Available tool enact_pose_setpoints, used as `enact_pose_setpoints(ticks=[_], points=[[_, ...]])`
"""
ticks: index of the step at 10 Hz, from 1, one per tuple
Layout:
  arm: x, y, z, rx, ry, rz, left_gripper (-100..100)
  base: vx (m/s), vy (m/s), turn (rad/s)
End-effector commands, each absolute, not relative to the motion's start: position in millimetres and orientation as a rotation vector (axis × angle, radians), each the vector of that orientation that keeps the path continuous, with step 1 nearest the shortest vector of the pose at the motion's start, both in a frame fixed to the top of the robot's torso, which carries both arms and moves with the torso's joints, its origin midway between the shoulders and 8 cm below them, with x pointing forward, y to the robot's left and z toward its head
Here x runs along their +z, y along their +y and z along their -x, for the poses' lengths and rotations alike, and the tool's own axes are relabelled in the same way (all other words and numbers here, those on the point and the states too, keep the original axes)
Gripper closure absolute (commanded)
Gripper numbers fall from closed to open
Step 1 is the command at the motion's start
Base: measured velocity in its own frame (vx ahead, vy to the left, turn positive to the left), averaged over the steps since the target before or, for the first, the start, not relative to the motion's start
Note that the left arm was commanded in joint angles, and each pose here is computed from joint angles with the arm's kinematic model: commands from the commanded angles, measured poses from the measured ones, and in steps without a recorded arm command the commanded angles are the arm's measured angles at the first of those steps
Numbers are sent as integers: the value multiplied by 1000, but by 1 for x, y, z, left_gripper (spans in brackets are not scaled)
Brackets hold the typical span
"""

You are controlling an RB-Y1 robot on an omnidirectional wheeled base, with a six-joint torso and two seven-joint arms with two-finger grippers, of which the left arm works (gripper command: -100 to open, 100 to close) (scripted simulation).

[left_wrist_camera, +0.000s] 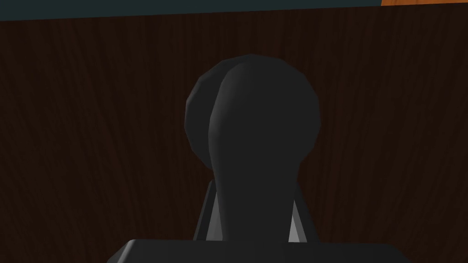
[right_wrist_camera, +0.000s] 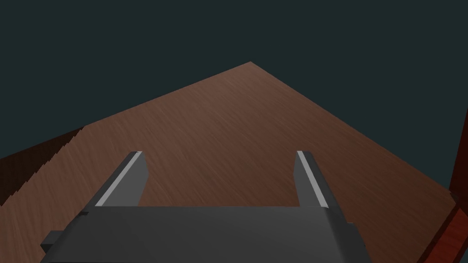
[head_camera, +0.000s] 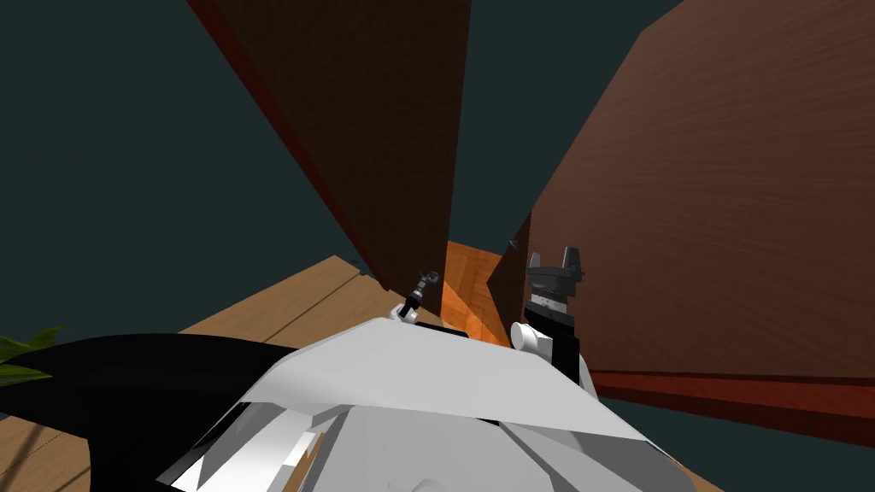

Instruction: Push the door open

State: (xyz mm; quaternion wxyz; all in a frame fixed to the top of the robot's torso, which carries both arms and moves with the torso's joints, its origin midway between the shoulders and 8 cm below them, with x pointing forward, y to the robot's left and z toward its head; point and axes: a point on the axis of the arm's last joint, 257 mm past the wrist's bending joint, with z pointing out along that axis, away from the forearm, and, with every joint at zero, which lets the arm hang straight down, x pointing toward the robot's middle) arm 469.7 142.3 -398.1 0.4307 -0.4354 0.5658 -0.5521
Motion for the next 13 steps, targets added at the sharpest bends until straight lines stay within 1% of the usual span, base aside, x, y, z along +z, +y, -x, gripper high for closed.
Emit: enact_pose_setpoints(ticks=[1, 6, 13], points=[[-390, 153, -477, -1369, 1386, 1076, 100, 170, -78, 58], [-391, 185, -479, -1322, 1353, 1100, 100, 172, -100, 67], [-391, 235, -481, -1248, 1279, 1154, 100, 193, -156, 115]])
